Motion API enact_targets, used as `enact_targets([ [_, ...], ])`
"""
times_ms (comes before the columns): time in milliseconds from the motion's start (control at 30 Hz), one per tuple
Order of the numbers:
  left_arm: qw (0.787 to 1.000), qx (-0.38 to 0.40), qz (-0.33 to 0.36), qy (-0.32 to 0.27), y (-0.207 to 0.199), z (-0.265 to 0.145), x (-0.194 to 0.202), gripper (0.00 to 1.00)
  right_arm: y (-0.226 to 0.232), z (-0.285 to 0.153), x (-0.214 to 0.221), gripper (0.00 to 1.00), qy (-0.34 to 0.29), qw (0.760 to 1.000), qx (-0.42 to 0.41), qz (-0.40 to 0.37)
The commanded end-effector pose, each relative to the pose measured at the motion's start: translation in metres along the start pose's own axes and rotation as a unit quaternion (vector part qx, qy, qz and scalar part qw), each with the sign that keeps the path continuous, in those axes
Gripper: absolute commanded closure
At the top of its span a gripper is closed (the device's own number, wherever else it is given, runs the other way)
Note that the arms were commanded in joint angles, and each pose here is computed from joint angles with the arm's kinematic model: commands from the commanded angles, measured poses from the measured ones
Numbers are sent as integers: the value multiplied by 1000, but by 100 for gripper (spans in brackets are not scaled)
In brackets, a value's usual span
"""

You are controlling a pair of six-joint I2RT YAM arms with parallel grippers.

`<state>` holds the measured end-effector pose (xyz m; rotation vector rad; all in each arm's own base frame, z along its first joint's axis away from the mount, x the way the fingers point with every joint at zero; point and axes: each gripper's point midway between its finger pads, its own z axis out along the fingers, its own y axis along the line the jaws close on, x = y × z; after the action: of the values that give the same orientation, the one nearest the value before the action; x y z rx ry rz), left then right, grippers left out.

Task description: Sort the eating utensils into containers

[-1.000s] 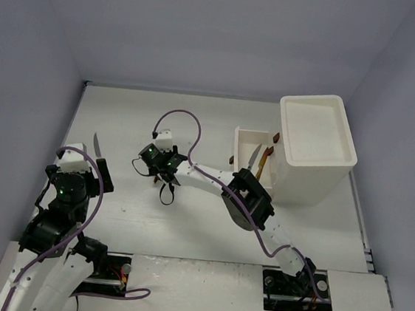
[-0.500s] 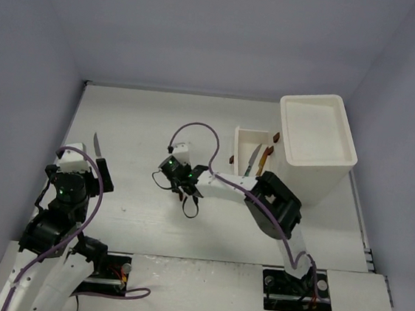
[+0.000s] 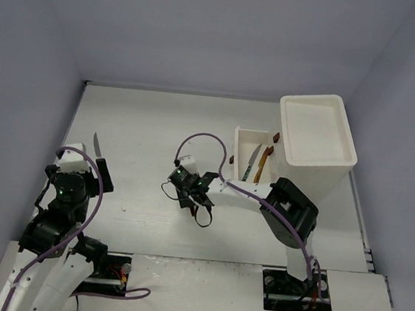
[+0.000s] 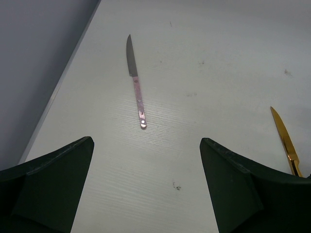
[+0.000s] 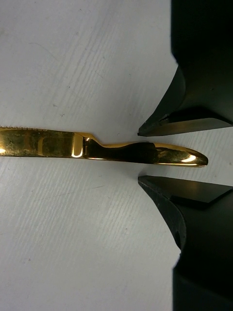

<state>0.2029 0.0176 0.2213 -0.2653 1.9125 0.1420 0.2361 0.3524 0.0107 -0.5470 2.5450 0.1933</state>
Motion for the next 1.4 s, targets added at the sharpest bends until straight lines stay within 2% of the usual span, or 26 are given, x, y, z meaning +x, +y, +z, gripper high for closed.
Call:
enact_targets([
  [0,1000,-1,-14,-19,-2,3,-12,11,7,8,3,64,21,1000,-1,-17],
  [333,1000,-1,-15,-21,-2,2,-13,11,1,21,7,70,31,999,13,-19],
  [400,1000,-1,-15,-21,-2,2,-13,11,-3,23,10,68,34,999,21,-18],
  [600,1000,-1,-16,-21,-2,2,-13,11,-10,27,3,54,25,999,36,-15],
  [867,1000,0,-16,-22,-2,2,-13,11,-9,35,-3,56,26,999,39,-15],
  [967,1000,-1,-16,-22,-1,1,-13,11,-8,37,-1,60,29,999,38,-15],
  [1067,1000,0,-16,-23,-1,1,-13,11,-7,40,1,70,34,999,37,-15],
  [1167,1000,-1,-17,-24,-1,1,-14,11,-8,43,6,81,40,998,38,-16],
  [1267,1000,-1,-17,-24,-1,1,-14,11,-8,40,5,97,39,998,36,-19],
  [1367,1000,1,-17,-24,-2,1,-14,11,-7,29,-7,100,24,999,29,-24],
])
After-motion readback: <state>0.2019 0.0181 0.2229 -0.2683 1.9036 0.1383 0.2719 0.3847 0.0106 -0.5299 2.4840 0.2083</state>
